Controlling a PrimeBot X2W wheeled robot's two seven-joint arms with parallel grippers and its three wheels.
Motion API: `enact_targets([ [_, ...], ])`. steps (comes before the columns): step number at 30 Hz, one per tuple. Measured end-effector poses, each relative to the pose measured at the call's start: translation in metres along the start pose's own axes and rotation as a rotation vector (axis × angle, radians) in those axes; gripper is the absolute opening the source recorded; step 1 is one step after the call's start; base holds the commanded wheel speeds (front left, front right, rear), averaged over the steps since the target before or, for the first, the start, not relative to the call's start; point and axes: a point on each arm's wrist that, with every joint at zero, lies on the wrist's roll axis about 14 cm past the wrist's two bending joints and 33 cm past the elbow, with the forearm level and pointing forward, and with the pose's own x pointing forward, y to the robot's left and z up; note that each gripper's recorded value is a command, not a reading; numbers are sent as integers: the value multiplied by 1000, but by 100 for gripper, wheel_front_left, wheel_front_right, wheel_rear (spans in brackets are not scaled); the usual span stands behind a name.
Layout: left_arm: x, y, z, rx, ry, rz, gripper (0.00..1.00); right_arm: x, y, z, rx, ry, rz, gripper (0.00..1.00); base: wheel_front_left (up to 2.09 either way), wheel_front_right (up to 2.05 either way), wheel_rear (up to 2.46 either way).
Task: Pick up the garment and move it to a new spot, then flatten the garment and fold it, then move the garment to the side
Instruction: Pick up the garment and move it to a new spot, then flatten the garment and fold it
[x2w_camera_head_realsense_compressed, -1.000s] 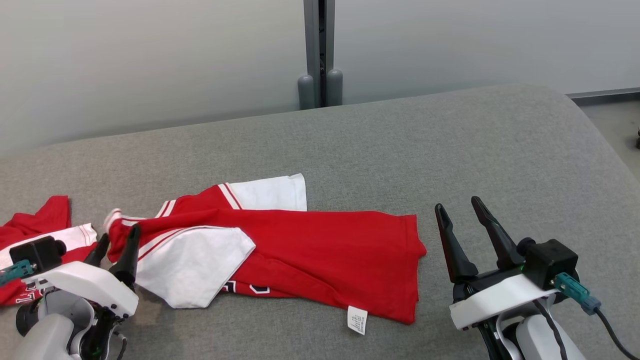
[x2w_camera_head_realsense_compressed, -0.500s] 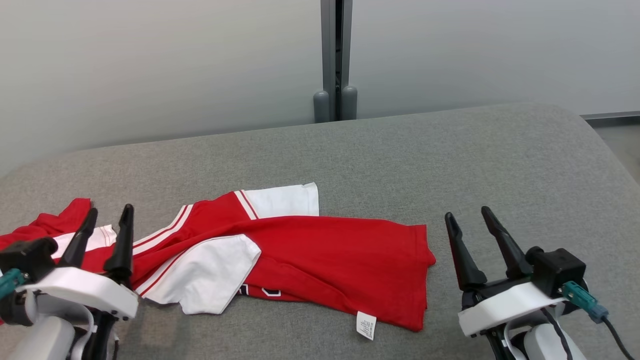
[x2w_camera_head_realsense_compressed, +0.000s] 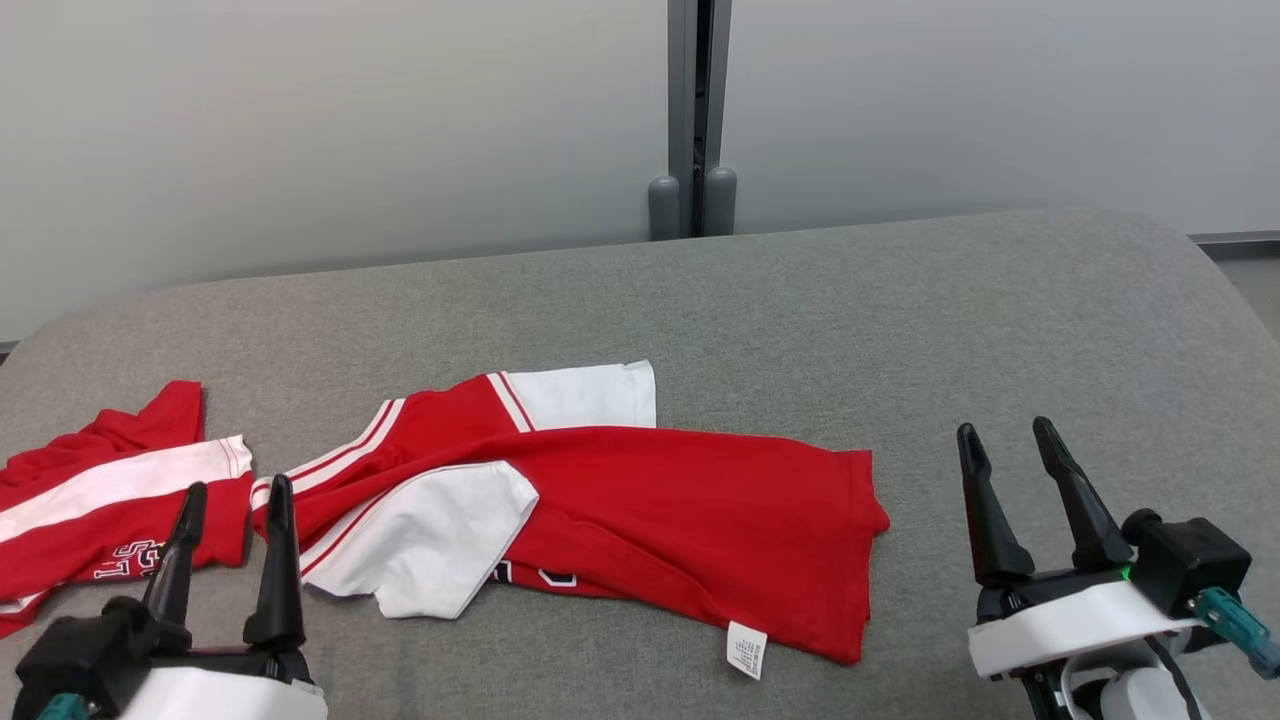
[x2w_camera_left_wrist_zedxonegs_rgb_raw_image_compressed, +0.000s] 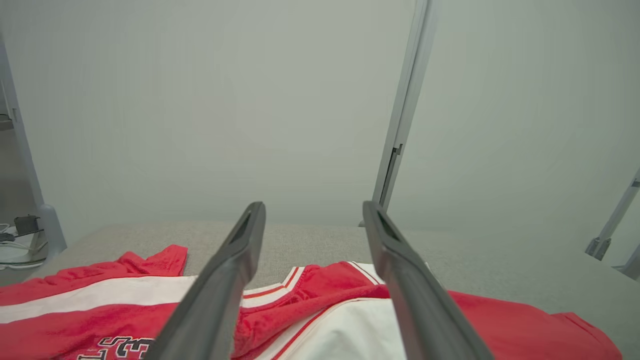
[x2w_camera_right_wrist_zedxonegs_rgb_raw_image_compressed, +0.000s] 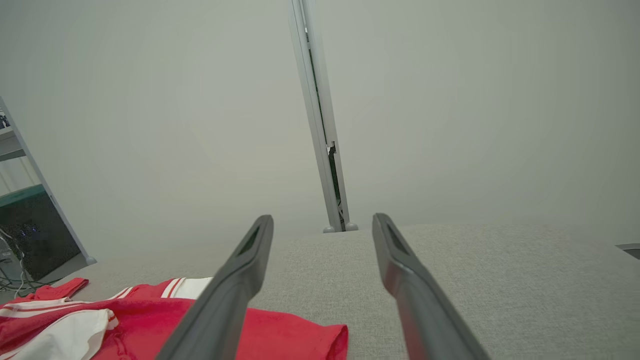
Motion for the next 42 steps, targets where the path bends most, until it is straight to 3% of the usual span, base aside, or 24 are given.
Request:
enact_targets([
  [9,-18,7,-13,14,16,52,100,-8,-5,-5,4,13,-19,100,0,0,0],
  [30,-21,5,-23,-1,30,38,100,-9,0,-22,5,67,-2,100,0,0,0],
  [42,-30,12,-28,-10,44,66,100,-2,14,-67,45,256,34,100,0,0,0],
])
